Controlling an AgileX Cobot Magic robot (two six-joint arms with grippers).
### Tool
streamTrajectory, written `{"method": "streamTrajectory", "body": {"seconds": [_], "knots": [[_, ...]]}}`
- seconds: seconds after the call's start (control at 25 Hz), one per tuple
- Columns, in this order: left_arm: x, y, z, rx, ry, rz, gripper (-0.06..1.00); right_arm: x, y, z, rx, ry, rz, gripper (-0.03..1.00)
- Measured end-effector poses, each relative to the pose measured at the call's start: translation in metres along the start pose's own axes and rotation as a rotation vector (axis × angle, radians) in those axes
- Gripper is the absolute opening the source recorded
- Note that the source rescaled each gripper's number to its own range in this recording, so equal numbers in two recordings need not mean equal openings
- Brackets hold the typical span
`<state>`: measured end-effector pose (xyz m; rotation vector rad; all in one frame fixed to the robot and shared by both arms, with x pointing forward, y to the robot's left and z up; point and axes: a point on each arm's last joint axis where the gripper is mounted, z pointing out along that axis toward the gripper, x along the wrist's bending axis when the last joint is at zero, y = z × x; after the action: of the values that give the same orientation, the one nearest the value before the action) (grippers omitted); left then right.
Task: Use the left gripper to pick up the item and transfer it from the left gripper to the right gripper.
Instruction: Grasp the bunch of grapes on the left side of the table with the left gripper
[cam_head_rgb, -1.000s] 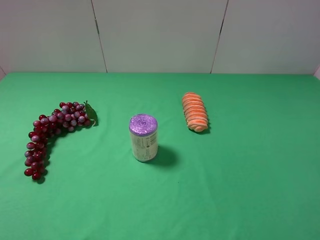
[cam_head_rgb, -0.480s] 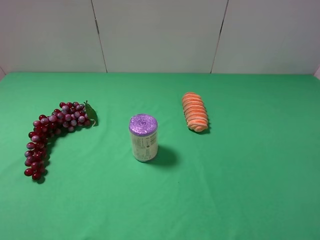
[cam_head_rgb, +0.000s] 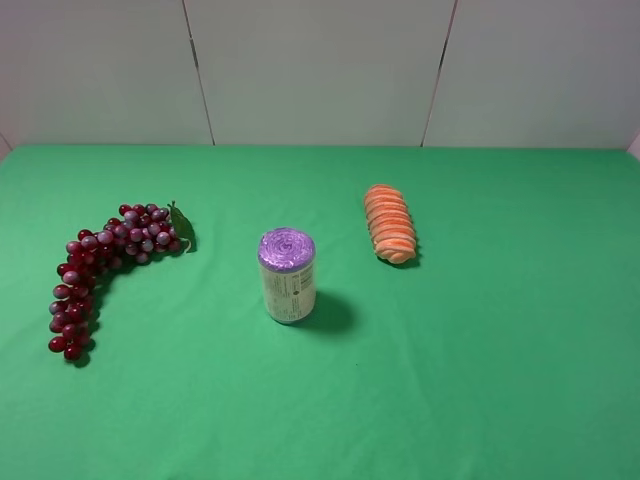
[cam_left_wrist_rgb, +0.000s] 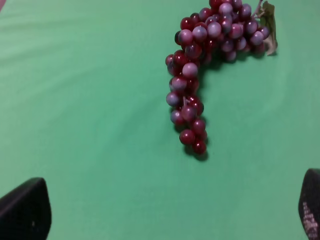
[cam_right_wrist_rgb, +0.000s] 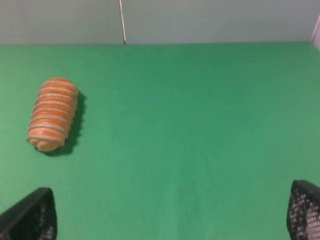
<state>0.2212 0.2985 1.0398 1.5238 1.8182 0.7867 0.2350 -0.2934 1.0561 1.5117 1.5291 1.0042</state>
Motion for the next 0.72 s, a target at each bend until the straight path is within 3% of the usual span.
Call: {"method": "streamTrajectory", "body": {"seconds": [0.6, 0.72], "knots": [[0.002, 0.0024, 0.0054, -0.04, 0.022, 0.007, 1.0, 0.0001, 0.0, 0.0, 0.0, 0.001, 0.0, 1.0], [0.0018, 0.0048, 0.0052, 0.001, 0.026, 0.006, 1.0, 0.0001, 0.0, 0.0, 0.0, 0.001, 0.0, 1.0]]}}
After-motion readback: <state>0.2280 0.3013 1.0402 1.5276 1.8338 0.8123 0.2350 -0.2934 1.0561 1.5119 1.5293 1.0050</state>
